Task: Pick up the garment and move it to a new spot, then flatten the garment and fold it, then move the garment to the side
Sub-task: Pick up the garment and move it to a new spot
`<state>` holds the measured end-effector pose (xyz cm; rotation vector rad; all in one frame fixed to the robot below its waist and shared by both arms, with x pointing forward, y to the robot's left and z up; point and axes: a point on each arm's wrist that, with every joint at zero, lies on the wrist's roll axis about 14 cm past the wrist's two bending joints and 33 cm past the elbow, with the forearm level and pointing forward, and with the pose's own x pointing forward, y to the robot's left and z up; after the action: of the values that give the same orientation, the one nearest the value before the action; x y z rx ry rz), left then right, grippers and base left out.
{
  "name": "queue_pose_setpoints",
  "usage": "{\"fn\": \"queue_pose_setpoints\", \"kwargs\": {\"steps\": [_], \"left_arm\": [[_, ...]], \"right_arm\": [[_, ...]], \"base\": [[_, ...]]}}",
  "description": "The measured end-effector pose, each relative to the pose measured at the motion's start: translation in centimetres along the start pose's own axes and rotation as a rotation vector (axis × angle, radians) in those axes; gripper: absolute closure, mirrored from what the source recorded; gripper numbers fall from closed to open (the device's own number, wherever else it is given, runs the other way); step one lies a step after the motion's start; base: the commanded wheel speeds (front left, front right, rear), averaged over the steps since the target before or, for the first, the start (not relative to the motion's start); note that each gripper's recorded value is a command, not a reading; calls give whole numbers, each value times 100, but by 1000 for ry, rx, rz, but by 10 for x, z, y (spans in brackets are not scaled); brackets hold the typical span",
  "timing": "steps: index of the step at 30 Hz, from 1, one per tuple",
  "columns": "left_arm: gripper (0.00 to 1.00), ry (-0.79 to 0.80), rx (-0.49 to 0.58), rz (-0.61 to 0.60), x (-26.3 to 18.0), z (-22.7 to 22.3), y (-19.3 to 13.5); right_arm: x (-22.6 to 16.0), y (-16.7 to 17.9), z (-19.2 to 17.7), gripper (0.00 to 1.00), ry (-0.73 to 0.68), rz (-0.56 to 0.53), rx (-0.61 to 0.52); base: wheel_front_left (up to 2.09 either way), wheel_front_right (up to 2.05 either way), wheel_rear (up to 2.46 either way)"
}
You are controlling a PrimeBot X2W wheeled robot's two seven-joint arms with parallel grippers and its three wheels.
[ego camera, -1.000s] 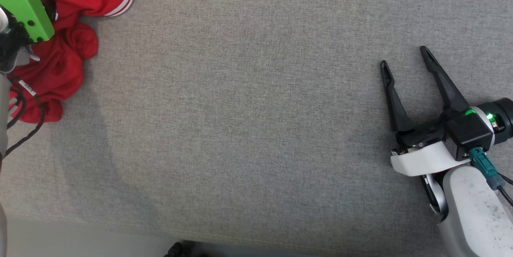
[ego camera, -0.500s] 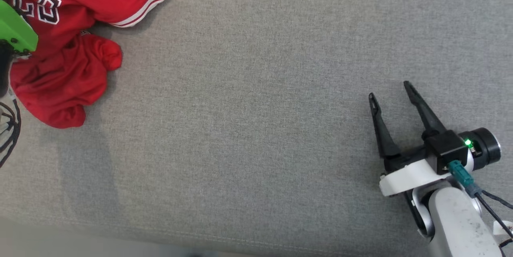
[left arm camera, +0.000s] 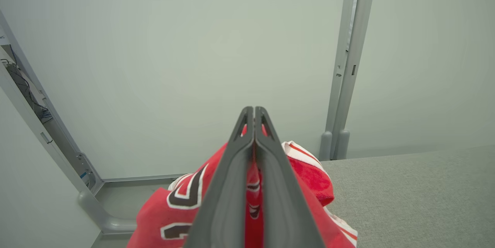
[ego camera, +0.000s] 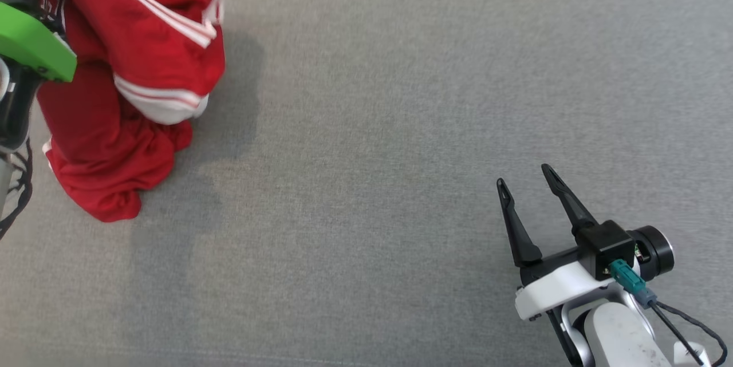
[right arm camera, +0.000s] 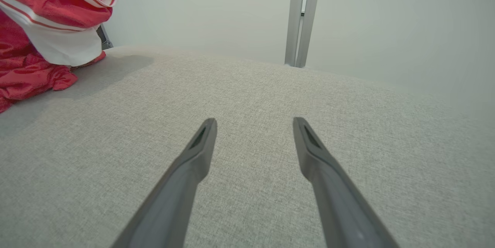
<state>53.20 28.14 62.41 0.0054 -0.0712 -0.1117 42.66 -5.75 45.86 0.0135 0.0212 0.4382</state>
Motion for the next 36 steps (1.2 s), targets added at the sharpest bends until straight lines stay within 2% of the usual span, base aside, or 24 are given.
{"fn": "queue_pose_setpoints", "kwargs": {"steps": [5,10,13,14,18,21,25,28,31,36], "left_arm": [[100,-115,3,-113,5,60,-48],[100,-191,-12,-281,14,104,-122],[100,-197,-29,-406,16,114,-172],[100,-197,-38,-492,16,115,-207],[100,-189,-64,-642,14,109,-268],[100,-155,-85,-718,14,88,-302],[100,-69,-93,-767,18,32,-331],[100,-10,-70,-788,20,-17,-344],[100,34,-100,-820,16,-65,-358],[100,136,-89,-815,13,-137,-363]], "right_arm": [[-14,-4,24,0,-54,-35,-6],[-34,-19,42,0,-96,-102,9],[-47,-33,50,0,-118,-153,15],[-55,-42,53,0,-126,-188,12],[-73,-65,57,0,-137,-270,12],[-82,-79,60,0,-144,-320,10],[-87,-94,57,0,-135,-365,15],[-84,-103,53,0,-125,-384,15],[-81,-109,42,0,-92,-396,17],[-76,-117,25,0,-44,-409,19]], "base": [[0,0,0],[0,0,0],[0,0,0],[0,0,0],[0,0,0],[0,0,0],[0,0,0],[0,0,0],[0,0,0],[0,0,0]]}}
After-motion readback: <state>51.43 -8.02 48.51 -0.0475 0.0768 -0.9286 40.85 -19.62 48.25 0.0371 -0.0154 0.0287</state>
